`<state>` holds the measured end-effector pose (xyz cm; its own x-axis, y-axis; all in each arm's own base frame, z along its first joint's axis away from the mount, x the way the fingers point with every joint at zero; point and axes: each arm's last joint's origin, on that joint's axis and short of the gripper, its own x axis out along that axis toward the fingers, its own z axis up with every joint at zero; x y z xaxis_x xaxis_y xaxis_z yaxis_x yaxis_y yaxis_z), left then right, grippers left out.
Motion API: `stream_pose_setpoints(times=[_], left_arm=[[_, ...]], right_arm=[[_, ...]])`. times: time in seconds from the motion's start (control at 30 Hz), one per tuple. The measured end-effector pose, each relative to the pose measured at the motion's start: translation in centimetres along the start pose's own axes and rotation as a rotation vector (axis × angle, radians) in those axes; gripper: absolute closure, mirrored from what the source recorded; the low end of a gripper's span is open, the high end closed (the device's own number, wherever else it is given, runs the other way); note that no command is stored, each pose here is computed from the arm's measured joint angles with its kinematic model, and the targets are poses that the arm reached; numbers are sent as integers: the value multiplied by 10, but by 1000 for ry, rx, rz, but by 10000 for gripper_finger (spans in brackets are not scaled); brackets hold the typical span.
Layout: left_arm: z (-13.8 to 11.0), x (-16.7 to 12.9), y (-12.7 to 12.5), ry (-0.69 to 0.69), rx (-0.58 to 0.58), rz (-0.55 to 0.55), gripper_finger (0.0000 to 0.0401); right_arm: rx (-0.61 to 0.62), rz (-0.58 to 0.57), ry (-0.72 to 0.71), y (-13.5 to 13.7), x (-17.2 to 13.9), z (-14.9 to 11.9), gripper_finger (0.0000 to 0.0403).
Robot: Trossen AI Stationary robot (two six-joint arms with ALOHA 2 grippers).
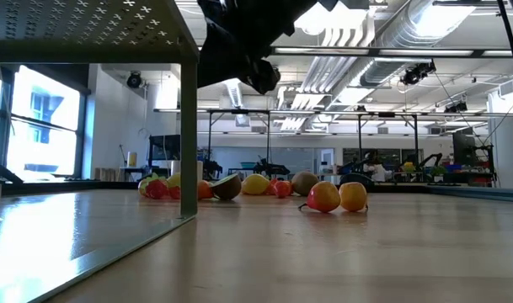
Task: Pick & Place Fruit
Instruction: Put the table knife on the shelf
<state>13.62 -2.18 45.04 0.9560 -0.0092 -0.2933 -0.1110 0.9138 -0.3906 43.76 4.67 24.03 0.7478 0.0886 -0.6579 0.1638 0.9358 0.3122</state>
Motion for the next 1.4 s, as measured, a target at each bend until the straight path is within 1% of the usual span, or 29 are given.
stream_pose_setpoints(times=[0.43, 0.57, 0.7, 0.83, 1.03, 1.4], left_arm=[[0, 0, 0, 0, 0, 0, 302], [0, 0, 0, 0, 0, 0, 302], [0, 0, 0, 0, 0, -1, 302], [0, 0, 0, 0, 0, -1, 302], [0, 0, 0, 0, 0, -1, 302], [0, 0, 0, 0, 0, -1, 302]], right_arm=[[-38, 57, 10, 21, 0, -8, 401], [-40, 55, 9, 22, 0, -9, 401], [-36, 28, -5, 18, 0, -7, 401], [-34, 38, -22, 18, 0, -5, 401], [-34, 88, -28, 25, -1, -5, 401], [-25, 104, -16, 29, -1, -8, 401]])
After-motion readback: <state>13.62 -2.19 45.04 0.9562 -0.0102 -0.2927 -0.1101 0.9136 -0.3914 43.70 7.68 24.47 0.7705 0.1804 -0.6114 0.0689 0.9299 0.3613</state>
